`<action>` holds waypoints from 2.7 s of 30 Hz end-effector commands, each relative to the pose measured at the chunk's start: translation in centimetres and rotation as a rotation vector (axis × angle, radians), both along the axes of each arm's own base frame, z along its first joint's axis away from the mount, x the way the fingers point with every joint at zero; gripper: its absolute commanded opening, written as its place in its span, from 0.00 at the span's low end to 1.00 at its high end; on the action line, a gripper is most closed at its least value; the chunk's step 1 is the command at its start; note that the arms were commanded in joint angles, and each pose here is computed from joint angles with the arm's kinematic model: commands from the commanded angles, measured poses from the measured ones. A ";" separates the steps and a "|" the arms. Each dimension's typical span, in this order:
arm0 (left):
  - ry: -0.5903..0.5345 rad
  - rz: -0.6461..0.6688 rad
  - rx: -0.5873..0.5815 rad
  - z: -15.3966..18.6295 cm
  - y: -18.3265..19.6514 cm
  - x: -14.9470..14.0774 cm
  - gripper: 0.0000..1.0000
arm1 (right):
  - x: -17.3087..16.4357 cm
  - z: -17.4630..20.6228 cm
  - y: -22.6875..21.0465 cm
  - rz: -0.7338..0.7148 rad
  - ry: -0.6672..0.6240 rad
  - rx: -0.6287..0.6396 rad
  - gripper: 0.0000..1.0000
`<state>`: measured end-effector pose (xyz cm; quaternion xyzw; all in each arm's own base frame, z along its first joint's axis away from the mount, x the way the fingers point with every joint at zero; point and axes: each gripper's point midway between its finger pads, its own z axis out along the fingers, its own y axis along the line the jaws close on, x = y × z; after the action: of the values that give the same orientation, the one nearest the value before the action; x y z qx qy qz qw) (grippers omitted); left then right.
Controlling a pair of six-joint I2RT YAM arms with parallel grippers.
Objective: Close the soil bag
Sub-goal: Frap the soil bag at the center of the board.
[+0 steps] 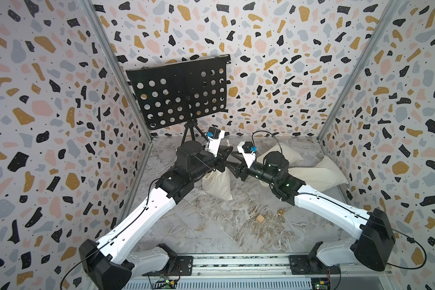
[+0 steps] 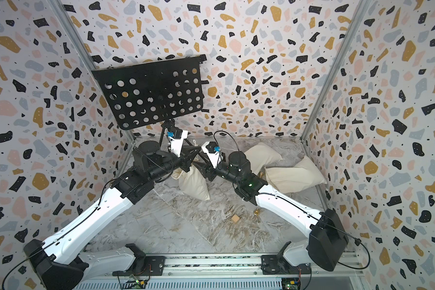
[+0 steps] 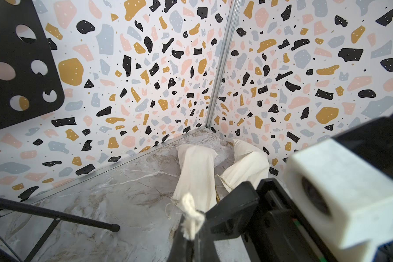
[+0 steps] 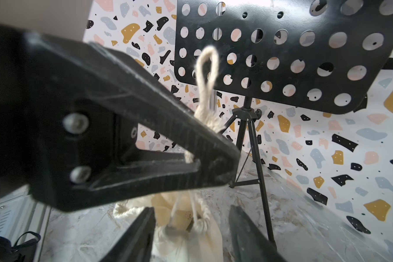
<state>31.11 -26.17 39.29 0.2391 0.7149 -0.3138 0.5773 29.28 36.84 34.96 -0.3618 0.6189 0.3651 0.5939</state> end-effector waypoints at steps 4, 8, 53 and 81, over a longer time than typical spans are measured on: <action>-0.129 -0.055 -0.156 6.8 0.2 -2.1 0.00 | 0.1 3.4 1.4 0.052 -0.032 0.094 0.21; -0.166 -0.059 -0.230 9.8 1.0 -3.3 0.00 | 1.0 -0.3 2.2 0.045 0.018 0.063 0.12; -0.181 0.055 -0.374 15.6 3.4 -2.7 0.00 | 0.8 1.4 -0.3 -0.001 -0.051 -0.017 0.69; -0.192 0.225 -0.399 16.8 6.1 -1.5 0.00 | 7.2 -5.9 -0.6 -0.614 0.094 -0.107 0.06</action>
<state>31.22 -22.34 49.48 0.0973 0.6735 -0.3487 0.6445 34.24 39.02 33.71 -0.2202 0.6935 0.2429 0.6415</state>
